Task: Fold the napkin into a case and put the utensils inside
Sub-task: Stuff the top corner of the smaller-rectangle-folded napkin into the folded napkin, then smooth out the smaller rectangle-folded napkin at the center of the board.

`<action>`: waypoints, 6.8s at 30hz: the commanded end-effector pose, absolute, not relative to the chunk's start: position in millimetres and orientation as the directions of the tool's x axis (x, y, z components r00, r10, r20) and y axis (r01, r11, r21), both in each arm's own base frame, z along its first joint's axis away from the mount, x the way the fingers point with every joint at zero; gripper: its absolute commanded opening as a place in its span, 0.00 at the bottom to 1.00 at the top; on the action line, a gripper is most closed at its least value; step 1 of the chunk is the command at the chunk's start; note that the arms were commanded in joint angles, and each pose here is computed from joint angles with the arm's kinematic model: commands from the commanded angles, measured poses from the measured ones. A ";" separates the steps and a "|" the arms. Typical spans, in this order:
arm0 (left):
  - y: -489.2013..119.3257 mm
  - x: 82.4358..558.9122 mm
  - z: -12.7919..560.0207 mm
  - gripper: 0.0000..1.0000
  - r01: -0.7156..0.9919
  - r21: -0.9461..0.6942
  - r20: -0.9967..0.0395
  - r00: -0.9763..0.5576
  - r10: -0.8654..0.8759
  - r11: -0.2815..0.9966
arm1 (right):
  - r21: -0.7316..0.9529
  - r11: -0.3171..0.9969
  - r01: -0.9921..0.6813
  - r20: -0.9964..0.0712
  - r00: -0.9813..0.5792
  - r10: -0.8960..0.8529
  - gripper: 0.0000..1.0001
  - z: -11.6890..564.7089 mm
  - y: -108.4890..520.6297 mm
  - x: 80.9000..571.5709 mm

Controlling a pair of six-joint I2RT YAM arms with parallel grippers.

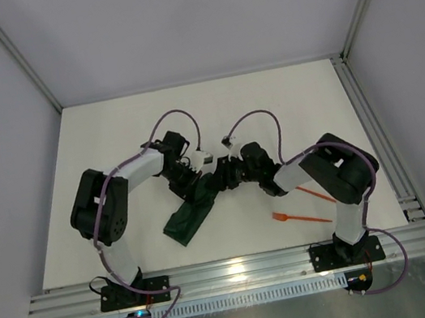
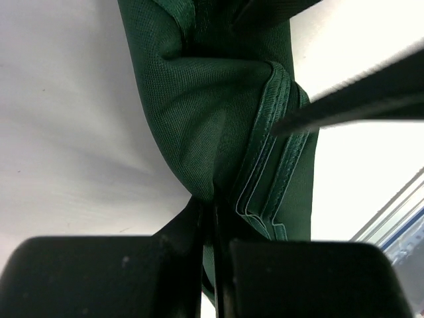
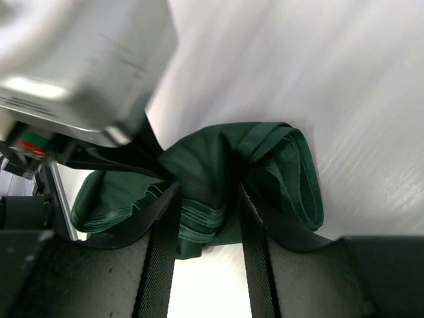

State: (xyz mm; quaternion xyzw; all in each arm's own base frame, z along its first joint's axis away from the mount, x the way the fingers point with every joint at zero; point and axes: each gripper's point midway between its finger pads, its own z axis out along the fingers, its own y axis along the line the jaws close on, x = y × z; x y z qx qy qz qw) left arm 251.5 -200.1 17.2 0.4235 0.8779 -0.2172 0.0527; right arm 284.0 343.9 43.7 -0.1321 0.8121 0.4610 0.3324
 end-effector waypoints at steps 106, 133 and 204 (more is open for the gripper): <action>-136.0 293.2 139.6 0.23 0.757 0.167 -0.436 -0.518 0.736 0.632 | 0.543 0.727 -0.421 -0.768 -0.599 0.227 0.77 144.8 267.3 323.1; -40.8 286.8 47.4 0.57 0.750 0.391 -0.258 -0.467 0.846 0.534 | 0.842 0.536 -0.063 -0.293 -0.888 0.355 0.65 78.5 415.0 349.2; -61.1 211.1 19.0 0.00 0.902 0.161 -0.276 -0.349 0.896 0.401 | 0.804 0.398 -0.441 -0.576 -0.744 0.339 0.04 116.5 479.4 375.8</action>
